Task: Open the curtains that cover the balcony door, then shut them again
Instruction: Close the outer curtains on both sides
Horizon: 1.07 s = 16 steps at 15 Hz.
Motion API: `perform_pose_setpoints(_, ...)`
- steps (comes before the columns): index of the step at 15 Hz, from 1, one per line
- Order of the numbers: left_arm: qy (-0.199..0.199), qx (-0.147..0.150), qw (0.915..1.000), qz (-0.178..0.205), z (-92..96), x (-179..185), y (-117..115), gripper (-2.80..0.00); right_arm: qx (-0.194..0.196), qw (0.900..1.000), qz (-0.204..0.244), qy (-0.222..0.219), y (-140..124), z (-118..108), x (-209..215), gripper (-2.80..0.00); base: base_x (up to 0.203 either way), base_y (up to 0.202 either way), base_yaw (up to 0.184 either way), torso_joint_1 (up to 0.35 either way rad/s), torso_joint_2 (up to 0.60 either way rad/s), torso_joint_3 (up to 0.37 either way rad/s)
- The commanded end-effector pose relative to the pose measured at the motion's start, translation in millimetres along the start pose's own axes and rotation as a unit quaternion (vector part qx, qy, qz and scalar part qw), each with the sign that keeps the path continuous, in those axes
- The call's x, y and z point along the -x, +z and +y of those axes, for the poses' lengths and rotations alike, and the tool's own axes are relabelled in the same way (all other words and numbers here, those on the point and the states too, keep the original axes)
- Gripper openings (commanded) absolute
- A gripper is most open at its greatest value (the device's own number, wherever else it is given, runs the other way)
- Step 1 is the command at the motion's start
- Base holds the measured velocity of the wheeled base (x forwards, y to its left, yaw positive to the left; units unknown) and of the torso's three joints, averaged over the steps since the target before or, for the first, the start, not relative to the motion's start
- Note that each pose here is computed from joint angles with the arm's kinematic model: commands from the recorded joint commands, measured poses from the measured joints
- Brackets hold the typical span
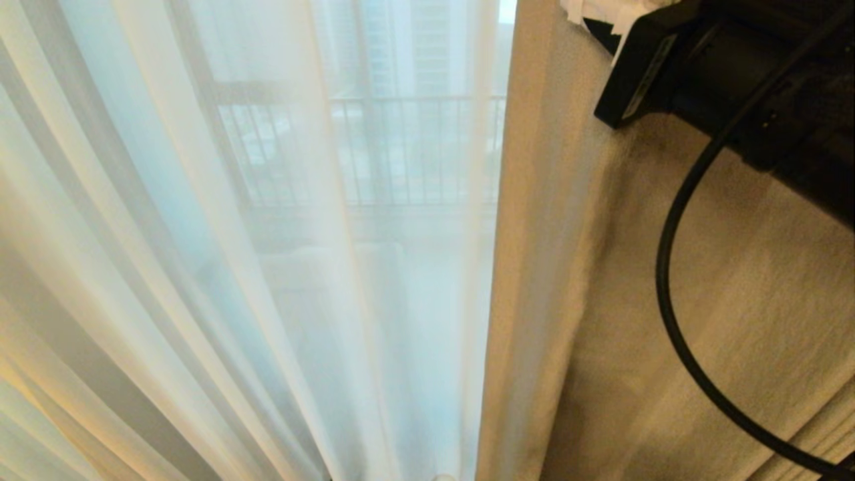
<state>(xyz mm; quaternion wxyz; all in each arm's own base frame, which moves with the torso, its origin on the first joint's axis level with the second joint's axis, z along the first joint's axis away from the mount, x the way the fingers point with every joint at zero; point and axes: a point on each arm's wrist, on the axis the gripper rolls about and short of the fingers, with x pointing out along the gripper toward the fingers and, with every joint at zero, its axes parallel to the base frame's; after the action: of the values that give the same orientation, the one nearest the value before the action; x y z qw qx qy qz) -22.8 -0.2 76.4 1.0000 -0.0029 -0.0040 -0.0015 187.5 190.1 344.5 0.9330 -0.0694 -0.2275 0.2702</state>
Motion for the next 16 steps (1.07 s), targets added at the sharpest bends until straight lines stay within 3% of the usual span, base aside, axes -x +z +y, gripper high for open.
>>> perform_pose_setpoints(1,0.0,0.0,1.0,-0.001,0.0,0,0,-2.8,-0.001,1.0,-0.012,-0.006,7,-4,6,0.0,0.0,0.0,0.0,0.0,0.0,0.0)
perform_pose_setpoints(9,0.0,0.0,1.0,-0.001,0.0,0,0,-2.8,0.001,1.0,-0.008,-0.004,10,-8,22,0.0,0.0,0.0,0.0,0.0,0.0,0.0)
perform_pose_setpoints(16,0.0,0.0,1.0,-0.001,0.0,0,0,-2.8,0.008,0.999,0.036,0.012,-8,-14,90,0.0,0.0,0.0,0.0,0.0,0.0,0.0)
